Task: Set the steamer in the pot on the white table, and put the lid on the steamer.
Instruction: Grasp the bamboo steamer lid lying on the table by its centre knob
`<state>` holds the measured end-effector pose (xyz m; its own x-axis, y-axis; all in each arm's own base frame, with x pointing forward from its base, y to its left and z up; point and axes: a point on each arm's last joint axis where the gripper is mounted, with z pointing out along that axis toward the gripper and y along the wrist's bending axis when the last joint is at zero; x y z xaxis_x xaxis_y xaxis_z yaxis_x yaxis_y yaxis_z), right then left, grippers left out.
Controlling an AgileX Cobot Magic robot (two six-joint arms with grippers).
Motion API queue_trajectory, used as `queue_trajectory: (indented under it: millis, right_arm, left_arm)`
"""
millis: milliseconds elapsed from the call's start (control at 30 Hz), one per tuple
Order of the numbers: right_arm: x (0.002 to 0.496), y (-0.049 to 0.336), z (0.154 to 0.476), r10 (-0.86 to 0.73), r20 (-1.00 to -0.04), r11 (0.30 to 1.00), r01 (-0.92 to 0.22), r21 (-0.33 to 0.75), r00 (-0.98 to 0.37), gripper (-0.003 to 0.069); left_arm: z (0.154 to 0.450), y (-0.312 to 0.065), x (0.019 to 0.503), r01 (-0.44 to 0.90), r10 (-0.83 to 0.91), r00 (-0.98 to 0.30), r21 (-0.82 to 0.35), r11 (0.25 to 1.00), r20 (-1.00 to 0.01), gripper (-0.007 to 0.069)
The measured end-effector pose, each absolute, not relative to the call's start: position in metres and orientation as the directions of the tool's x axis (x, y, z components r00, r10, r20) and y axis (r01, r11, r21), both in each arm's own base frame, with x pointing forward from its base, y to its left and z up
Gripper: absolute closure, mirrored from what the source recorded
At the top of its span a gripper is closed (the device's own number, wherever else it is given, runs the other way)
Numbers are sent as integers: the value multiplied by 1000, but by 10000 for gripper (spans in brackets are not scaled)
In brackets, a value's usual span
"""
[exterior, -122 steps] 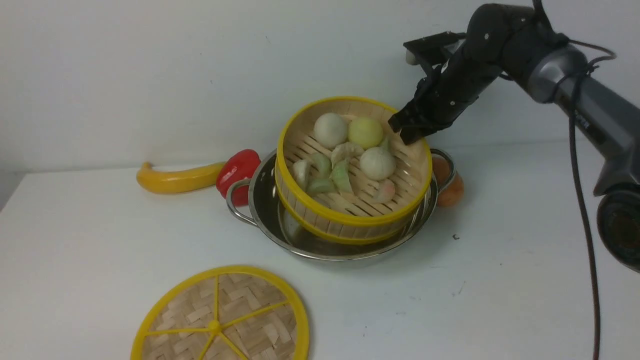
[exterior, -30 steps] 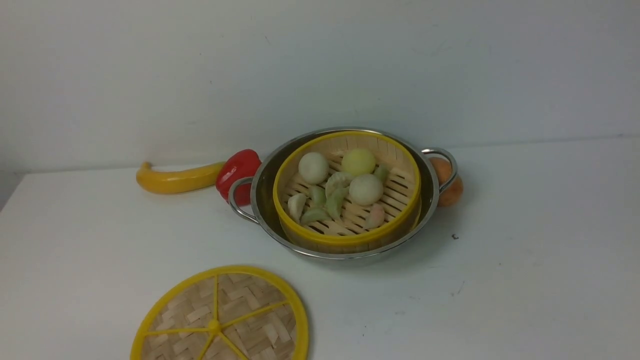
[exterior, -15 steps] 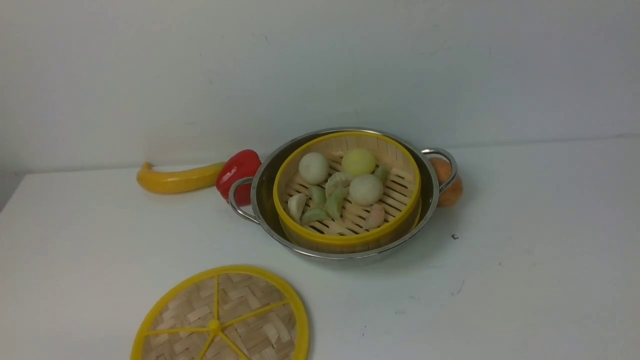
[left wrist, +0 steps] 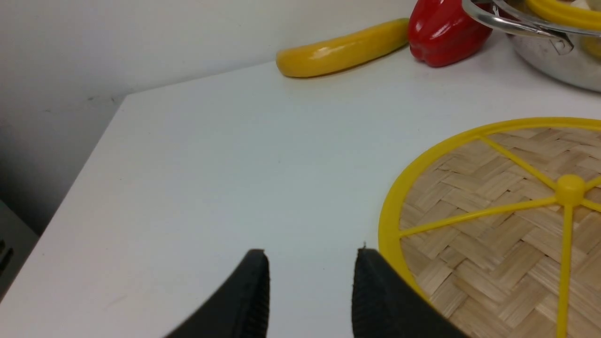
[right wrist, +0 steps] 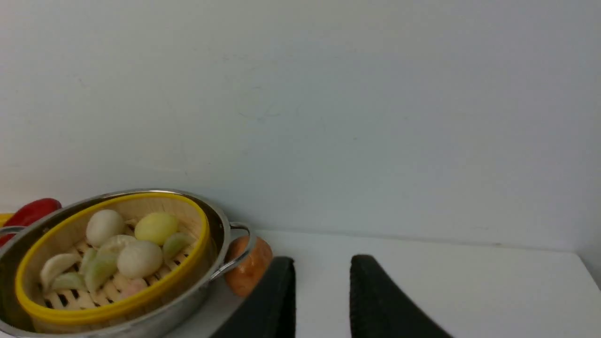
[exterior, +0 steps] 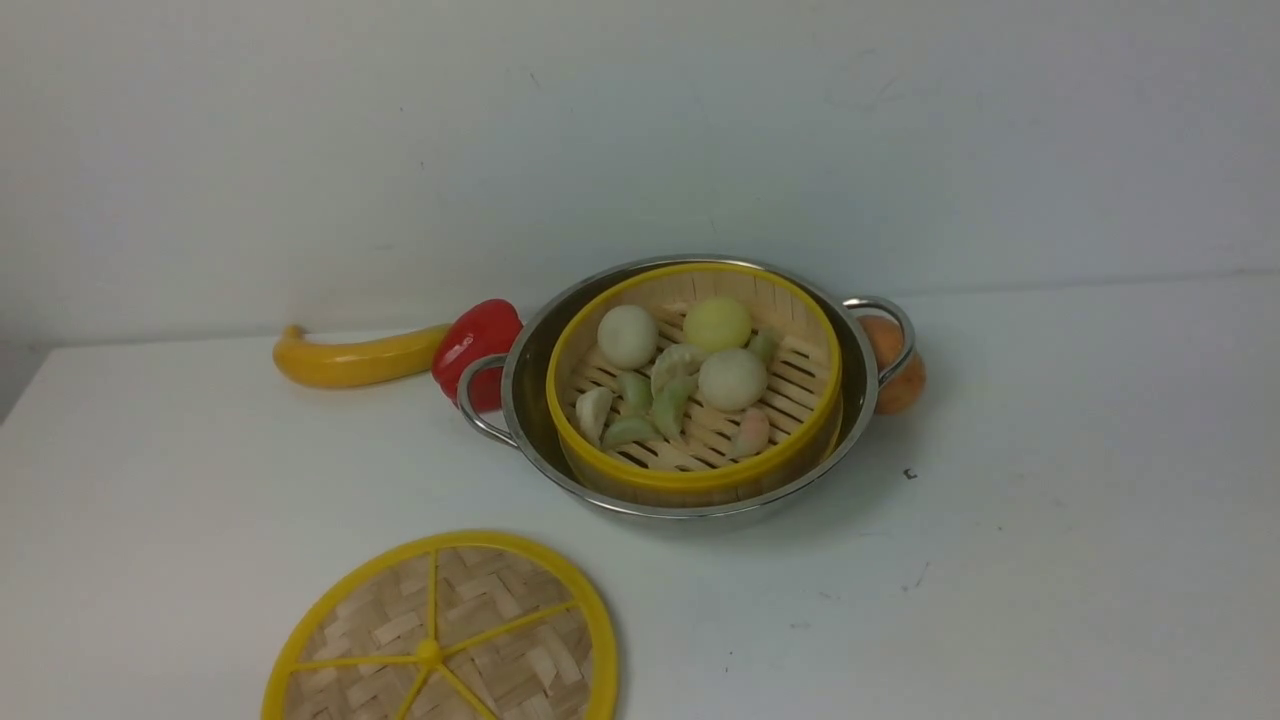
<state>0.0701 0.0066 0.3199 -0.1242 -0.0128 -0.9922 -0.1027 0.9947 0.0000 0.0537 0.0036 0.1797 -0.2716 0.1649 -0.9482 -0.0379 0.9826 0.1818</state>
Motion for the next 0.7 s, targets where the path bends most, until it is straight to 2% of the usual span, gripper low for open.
queue_trajectory:
  millis: [67, 233, 567, 700]
  right_arm:
    - [61, 5, 287, -14, -994, 996, -90, -4, -112, 458]
    - [48, 3, 244, 18, -998, 996, -90, 24, -68, 447]
    - [54, 4, 189, 18, -977, 996, -83, 36, -210, 423]
    - [55, 4, 185, 18, -978, 996, -85, 36, -206, 420]
  left_arm:
    - [180, 4, 54, -38, 165, -272, 182, 983, -948, 384]
    - [180, 4, 54, -38, 165, -272, 182, 983, -948, 384]
    - [180, 4, 54, -38, 164, -272, 181, 983, -948, 384]
    - [180, 4, 54, -38, 164, -272, 181, 983, -948, 384]
